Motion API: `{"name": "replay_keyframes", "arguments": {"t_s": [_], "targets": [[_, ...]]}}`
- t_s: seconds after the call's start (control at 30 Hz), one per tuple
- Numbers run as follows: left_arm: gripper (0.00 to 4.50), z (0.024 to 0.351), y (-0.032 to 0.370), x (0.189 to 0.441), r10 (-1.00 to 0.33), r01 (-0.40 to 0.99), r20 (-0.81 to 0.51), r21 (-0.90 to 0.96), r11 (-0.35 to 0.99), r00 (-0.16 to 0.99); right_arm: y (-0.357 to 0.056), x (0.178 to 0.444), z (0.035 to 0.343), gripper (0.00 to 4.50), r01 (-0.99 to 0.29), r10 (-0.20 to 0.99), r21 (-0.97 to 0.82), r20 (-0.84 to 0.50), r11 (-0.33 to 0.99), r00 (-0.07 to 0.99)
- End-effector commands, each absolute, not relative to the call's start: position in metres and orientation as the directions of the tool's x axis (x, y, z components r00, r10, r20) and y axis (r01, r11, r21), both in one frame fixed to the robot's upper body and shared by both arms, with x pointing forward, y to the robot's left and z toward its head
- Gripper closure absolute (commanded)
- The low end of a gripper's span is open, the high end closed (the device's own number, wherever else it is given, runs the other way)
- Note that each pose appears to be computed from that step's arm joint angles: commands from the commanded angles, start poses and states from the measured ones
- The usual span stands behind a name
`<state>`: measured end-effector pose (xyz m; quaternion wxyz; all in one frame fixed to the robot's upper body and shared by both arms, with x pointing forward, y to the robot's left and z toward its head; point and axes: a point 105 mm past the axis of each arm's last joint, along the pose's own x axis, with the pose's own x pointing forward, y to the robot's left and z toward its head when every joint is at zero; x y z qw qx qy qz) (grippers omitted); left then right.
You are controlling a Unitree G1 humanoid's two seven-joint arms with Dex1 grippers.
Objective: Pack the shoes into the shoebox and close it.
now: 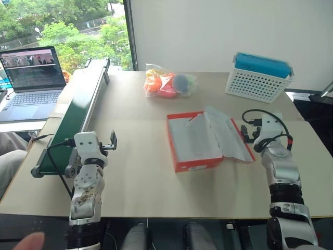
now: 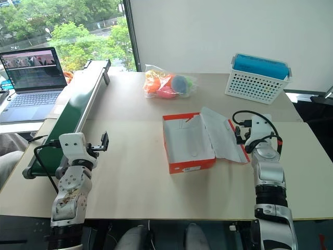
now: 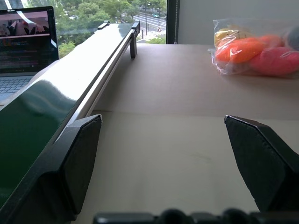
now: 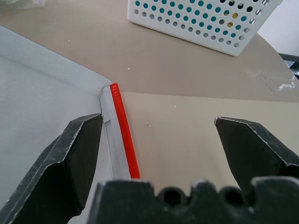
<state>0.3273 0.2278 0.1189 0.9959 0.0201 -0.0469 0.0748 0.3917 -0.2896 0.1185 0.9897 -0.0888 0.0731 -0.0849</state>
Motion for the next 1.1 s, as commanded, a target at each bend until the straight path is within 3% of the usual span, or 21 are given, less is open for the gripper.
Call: {"name": "replay_keyframes", "arguments": {"t_s": [0.03,0.13,0.2,0.3,0.47,0.57,0.8,0.9,1.1], "targets": [[0.00,0.134,0.225,0.327,0.135,-0.145,0.158,0.055,0.988,0.978,-0.291,0.395,0.139,0.02,0.176,-0.189,-0.190,-0.053,0.966,0.981],[0.00,0.137,0.224,0.328,0.135,-0.144,0.168,0.041,0.989,0.976,-0.272,0.398,0.147,0.02,0.097,-0.110,-0.182,-0.062,0.979,0.992],[0.00,0.139,0.226,0.325,0.134,-0.137,0.176,0.006,0.991,0.975,-0.190,0.398,0.203,0.02,-0.268,0.267,0.008,0.073,0.963,0.961],[0.00,0.140,0.229,0.324,0.137,-0.139,0.174,0.004,0.990,0.975,-0.112,0.359,0.243,0.02,-0.674,0.659,0.049,0.166,0.738,0.734],[0.00,0.144,0.236,0.319,0.134,-0.140,0.169,0.025,0.990,0.976,-0.065,0.300,0.245,0.02,-0.916,0.908,0.073,0.128,0.394,0.400],[0.00,0.147,0.250,0.311,0.137,-0.146,0.156,0.049,0.988,0.978,-0.060,0.290,0.227,0.02,-0.944,0.945,0.061,0.035,0.324,0.326],[0.00,0.144,0.322,0.289,0.247,-0.250,0.050,0.097,0.963,0.968,-0.067,0.330,0.186,0.02,-0.846,0.835,-0.100,-0.135,0.525,0.534],[0.00,0.132,0.343,0.285,0.290,-0.277,-0.074,0.147,0.949,0.954,-0.060,0.337,0.183,0.02,-0.820,0.814,-0.173,-0.123,0.546,0.568],[0.00,0.145,0.346,0.286,0.277,-0.265,-0.088,0.125,0.956,0.957,-0.046,0.332,0.196,0.02,-0.825,0.832,-0.172,-0.044,0.539,0.553]]}}
